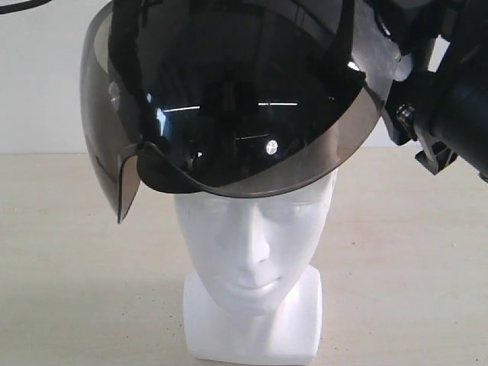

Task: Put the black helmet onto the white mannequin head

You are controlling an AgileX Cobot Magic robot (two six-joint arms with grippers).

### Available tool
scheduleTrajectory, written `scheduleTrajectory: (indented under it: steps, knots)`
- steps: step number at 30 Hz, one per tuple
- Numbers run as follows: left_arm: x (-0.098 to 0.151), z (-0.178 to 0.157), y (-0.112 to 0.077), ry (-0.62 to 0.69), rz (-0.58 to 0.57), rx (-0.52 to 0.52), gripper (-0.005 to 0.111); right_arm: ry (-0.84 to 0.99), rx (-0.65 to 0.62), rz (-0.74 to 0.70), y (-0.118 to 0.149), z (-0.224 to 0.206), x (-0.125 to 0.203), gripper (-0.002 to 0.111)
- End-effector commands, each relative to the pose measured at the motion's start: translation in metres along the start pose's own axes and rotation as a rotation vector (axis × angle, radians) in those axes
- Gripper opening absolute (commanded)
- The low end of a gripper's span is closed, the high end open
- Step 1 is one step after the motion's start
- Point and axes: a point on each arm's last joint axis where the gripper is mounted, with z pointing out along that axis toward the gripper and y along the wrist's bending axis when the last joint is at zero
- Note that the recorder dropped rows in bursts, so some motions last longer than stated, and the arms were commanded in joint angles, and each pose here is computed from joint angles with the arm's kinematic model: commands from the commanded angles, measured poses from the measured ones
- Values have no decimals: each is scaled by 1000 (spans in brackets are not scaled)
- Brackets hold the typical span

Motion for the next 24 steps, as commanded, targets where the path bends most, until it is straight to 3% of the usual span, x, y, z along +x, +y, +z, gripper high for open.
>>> scheduleTrajectory:
  steps: [1,10,18,24]
  knots:
    - [84,29,-4,332,70,180,4,283,76,-455,-20,-1,27,0]
    - [85,28,-6,342,62,206,4,285,69,-465,-20,-1,27,0]
    - [88,26,-11,380,19,250,4,393,-7,-441,-15,-4,38,0]
    - [88,26,-10,381,21,248,4,350,-10,-465,-14,-3,34,0]
